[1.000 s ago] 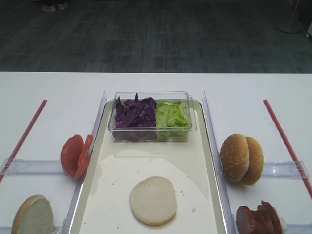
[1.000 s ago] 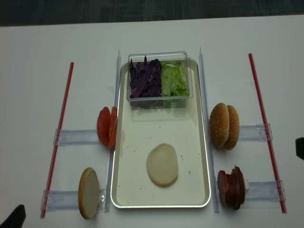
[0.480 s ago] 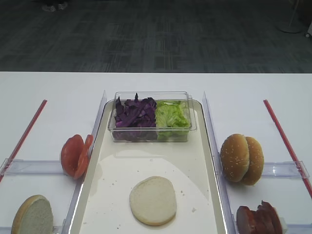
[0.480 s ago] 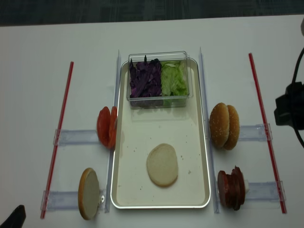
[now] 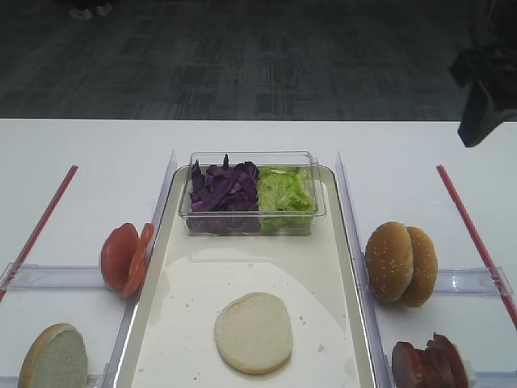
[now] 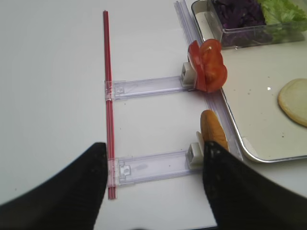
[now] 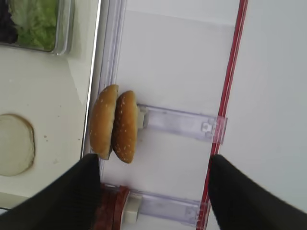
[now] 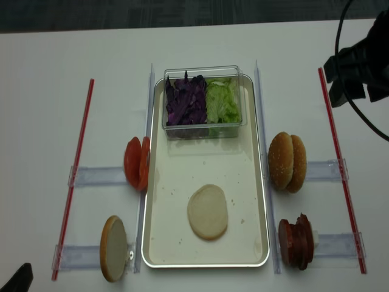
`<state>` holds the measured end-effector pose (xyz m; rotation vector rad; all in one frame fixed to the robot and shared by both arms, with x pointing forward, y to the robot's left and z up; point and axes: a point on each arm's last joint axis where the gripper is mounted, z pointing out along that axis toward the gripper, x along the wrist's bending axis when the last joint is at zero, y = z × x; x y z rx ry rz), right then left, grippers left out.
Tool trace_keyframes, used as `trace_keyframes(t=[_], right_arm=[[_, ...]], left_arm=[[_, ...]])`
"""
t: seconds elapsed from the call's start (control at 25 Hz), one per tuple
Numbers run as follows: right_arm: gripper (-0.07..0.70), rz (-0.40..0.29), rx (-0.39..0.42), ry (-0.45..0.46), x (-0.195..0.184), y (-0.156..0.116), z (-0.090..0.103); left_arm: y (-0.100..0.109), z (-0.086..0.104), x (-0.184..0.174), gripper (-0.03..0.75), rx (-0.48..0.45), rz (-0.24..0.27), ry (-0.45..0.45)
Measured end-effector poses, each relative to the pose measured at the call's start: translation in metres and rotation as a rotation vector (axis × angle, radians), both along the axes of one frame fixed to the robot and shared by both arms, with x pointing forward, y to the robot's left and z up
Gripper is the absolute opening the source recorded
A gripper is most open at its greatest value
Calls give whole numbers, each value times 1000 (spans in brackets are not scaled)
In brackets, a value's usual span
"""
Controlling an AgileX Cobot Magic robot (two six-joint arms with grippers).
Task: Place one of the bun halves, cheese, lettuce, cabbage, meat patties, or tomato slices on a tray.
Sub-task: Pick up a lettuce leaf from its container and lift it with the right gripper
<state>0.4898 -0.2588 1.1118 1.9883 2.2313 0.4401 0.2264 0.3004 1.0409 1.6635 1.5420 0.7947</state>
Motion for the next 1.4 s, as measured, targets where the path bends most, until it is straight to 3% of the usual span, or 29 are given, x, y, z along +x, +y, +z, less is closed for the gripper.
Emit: trace_keyframes(t=[0.2,0.68,0.96,1.4], right_arm=[[505,4,1,9,39,5,-3],[505,19,-12,87,114,14,-43],[505,23,-12,82,149,19,-58],[473,26,-19,101,179,22,-84]], left_arm=[[0,0,0,415,0,0,0],[0,0,0,415,0,0,0],[0,0,0,415,0,0,0],[0,0,0,415,1,-1,0]])
